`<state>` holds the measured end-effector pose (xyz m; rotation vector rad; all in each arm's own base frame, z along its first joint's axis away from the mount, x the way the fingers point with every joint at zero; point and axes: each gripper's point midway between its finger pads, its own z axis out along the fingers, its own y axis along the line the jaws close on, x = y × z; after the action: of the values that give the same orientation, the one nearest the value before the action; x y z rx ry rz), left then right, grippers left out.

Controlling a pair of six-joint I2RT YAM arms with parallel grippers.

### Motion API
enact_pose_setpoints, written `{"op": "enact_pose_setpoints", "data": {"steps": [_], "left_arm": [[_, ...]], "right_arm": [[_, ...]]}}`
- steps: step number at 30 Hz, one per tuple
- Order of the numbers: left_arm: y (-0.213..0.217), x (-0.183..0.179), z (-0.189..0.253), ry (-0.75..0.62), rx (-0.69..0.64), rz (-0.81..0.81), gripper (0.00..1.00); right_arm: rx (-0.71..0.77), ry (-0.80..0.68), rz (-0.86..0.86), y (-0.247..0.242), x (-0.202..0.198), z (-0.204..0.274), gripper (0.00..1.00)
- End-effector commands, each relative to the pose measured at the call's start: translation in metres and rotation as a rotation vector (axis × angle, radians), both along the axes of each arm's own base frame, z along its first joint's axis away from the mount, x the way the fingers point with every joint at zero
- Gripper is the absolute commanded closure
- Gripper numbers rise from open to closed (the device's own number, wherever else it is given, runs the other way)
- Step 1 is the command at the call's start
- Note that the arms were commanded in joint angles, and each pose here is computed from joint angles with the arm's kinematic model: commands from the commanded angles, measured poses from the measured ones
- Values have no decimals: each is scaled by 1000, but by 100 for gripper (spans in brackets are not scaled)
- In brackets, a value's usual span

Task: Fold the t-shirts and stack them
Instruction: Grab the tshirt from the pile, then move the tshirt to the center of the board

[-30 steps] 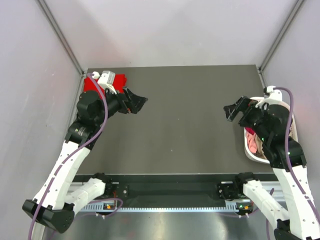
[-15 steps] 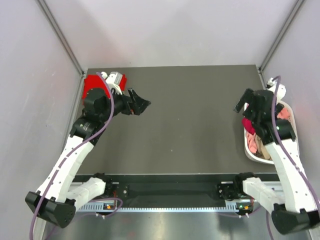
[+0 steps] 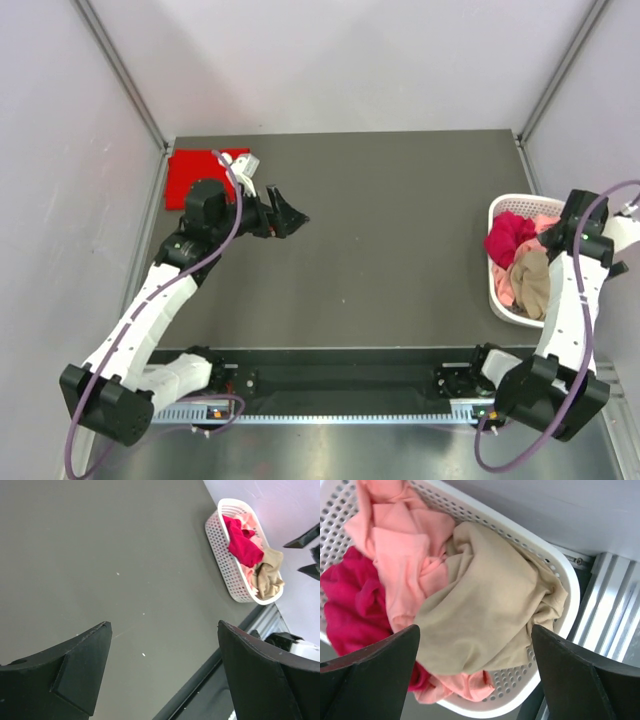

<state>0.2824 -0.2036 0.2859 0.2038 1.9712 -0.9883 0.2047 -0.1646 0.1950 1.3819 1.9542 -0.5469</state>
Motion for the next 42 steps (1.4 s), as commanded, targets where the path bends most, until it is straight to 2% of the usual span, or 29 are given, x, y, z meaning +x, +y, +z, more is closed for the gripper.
{"op": "enact_pose_setpoints", "data": {"steps": [1,7,10,11,12,13,14,16,17,19,20,23,25,29,31,32,34,37,39,40,42], "left_arm": [[-11,3,14,-48,-55,-56,10],[-15,5,11,-8,-53,-73,14],[-13,4,10,-5,-59,-53,15],[-11,4,11,-10,-64,-43,15],[-11,3,9,-5,-65,-42,15],[-11,3,9,-4,-66,-40,15],[-11,1,9,-4,-66,-45,15],[-11,1,8,-3,-64,-49,15],[-11,1,6,-5,-58,-54,15],[-11,2,0,0,-52,-50,15],[-11,3,-8,20,-48,-42,15],[-8,4,-25,66,-40,-13,17],[-4,6,-31,86,-37,28,17],[5,10,-35,179,-97,131,17],[8,11,-32,198,-122,153,17],[11,11,-32,208,-133,168,17],[17,12,-25,190,-143,196,16],[33,13,-16,166,-151,258,15],[45,12,-17,175,-138,313,15],[55,12,-13,157,-139,349,15],[71,11,-14,148,-108,416,14]], "right_arm": [[65,-64,-127,-12,2,-12,8],[126,-102,-160,-19,15,-40,12],[148,-104,-171,-23,18,-49,23],[146,-116,-163,-24,20,-46,53],[134,-123,-145,-25,21,-40,73],[126,-131,-132,-25,22,-32,91],[90,-187,-115,-27,26,-6,100],[76,-260,-32,-21,36,24,100],[41,-346,35,-17,45,60,100],[23,-405,175,-4,55,97,100],[39,-509,299,17,68,135,100],[148,-729,592,75,92,201,100],[192,-826,788,118,98,239,100],[101,-1037,1066,190,81,345,100],[145,-1155,1266,234,64,381,100],[223,-1209,1322,249,58,397,100],[306,-1258,1462,281,46,413,100],[369,-1261,1556,311,40,421,100],[409,-1177,1545,319,50,398,100],[449,-1107,1507,325,65,369,100],[465,-1020,1470,329,69,328,97]]}}
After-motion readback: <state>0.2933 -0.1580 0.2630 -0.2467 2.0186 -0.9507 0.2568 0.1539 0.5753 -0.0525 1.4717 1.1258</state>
